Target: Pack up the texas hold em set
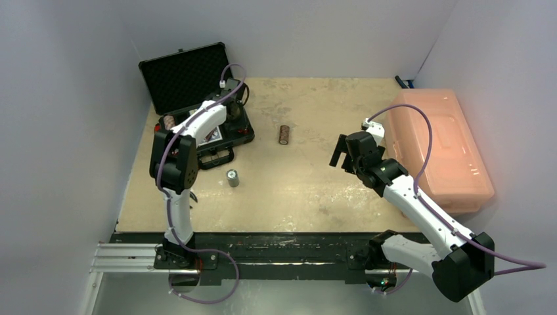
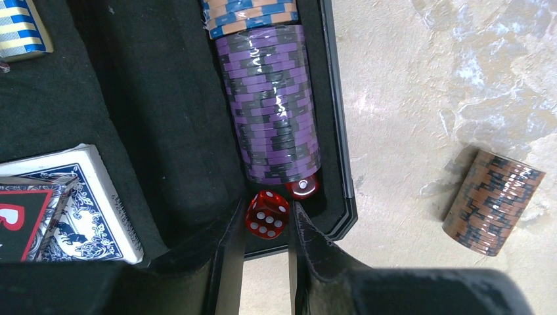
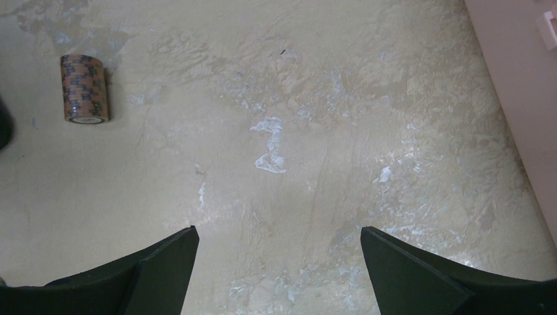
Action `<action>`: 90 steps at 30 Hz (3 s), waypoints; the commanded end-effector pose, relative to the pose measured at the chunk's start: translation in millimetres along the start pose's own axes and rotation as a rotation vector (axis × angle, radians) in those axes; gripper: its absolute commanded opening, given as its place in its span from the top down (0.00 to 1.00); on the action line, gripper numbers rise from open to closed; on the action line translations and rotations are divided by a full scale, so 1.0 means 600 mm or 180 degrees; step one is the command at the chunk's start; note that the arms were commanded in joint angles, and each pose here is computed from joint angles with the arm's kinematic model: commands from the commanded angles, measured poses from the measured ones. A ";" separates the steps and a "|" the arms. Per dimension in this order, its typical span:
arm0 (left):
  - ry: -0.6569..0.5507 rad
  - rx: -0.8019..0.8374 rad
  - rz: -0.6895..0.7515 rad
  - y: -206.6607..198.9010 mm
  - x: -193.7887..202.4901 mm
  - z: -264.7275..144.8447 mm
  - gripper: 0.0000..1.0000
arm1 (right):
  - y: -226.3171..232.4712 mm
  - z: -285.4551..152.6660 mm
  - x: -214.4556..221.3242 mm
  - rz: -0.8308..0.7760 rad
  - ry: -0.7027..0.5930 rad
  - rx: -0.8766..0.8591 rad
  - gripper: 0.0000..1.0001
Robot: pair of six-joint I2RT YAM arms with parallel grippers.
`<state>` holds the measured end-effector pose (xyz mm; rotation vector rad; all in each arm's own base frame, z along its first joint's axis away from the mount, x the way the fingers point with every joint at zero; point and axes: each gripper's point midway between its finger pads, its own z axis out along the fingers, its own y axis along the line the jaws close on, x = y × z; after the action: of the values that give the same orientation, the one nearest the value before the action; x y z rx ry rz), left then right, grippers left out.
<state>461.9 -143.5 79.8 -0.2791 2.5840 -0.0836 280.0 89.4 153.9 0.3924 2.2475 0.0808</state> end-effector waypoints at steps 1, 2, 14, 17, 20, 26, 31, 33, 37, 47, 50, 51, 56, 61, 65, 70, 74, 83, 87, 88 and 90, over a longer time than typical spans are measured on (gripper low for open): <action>-0.0098 0.0037 0.0014 -0.002 -0.028 -0.003 1.00 | 0.001 -0.002 -0.006 0.0029 -0.0043 -0.0016 0.01; -0.0101 0.0038 0.0013 -0.002 -0.029 -0.002 1.00 | 0.001 -0.001 -0.006 0.0028 -0.0042 -0.0014 0.01; -0.0083 0.0044 0.0045 -0.005 -0.033 0.002 1.00 | 0.001 0.000 -0.006 0.0026 -0.0041 -0.0017 0.01; -0.0090 0.0057 0.0069 -0.007 -0.035 0.002 0.95 | 0.002 -0.001 -0.006 0.0027 -0.0043 -0.0020 0.01; -0.0098 0.0057 0.0082 -0.007 -0.036 0.002 0.90 | 0.002 0.000 -0.005 0.0025 -0.0040 -0.0019 0.01; -0.0107 0.0043 0.0089 -0.005 -0.037 0.001 0.80 | 0.002 0.001 -0.005 0.0022 -0.0038 -0.0020 0.01; -0.0113 0.0039 0.0090 -0.004 -0.037 0.000 0.72 | 0.002 0.000 -0.005 0.0027 -0.0041 -0.0023 0.01; -0.0114 0.0043 0.0088 -0.005 -0.037 0.000 0.69 | 0.002 0.000 -0.005 0.0027 -0.0040 -0.0024 0.01; -0.0127 0.0059 0.0085 -0.006 -0.039 -0.002 0.61 | 0.002 -0.001 -0.006 0.0030 -0.0048 -0.0023 0.01; -0.0159 0.0092 0.0093 -0.009 -0.044 -0.011 0.57 | 0.001 -0.001 -0.006 0.0034 -0.0048 -0.0021 0.01; -0.0180 0.0092 0.0095 -0.008 -0.046 -0.016 0.57 | 0.001 -0.001 -0.006 0.0034 -0.0047 -0.0022 0.01; -0.0189 0.0096 0.0094 -0.008 -0.047 -0.018 0.57 | 0.001 -0.001 -0.006 0.0034 -0.0048 -0.0019 0.01; -0.0319 0.0186 0.0098 -0.010 -0.055 -0.040 0.46 | 0.002 -0.002 -0.006 0.0036 -0.0050 -0.0032 0.01; -0.0473 0.0279 0.0095 -0.010 -0.060 -0.067 0.22 | 0.003 -0.001 -0.006 0.0027 -0.0046 -0.0035 0.01; -0.0616 0.0347 0.0094 -0.005 -0.061 -0.096 0.10 | 0.006 -0.002 -0.005 0.0016 -0.0035 -0.0076 0.01; -0.0843 0.0402 0.0067 0.008 -0.061 -0.140 0.01 | 0.014 -0.005 -0.005 -0.0003 -0.0032 -0.0187 0.01; -0.0996 0.0475 -0.0004 0.020 -0.052 -0.180 0.00 | 0.021 -0.005 -0.001 -0.0014 0.0003 -0.0260 0.01; -0.1356 0.0611 -0.0192 0.066 -0.019 -0.293 0.00 | 0.047 -0.002 0.013 -0.0139 0.0170 -0.0506 0.01; -0.1359 0.0543 -0.0168 0.090 0.004 -0.328 0.00 | 0.067 -0.004 0.016 -0.0126 0.0226 -0.0678 0.01; -0.1359 0.0506 -0.0156 0.098 0.010 -0.337 0.00 | 0.071 -0.005 0.012 -0.0117 0.0206 -0.0716 0.01; -0.1391 0.0441 -0.0118 0.115 0.023 -0.355 0.00 | 0.077 -0.007 0.008 -0.0117 0.0206 -0.0757 0.01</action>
<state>351.5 -97.5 242.2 -0.2460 2.1298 -0.2590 277.7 122.4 148.9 0.2633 2.3115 0.2656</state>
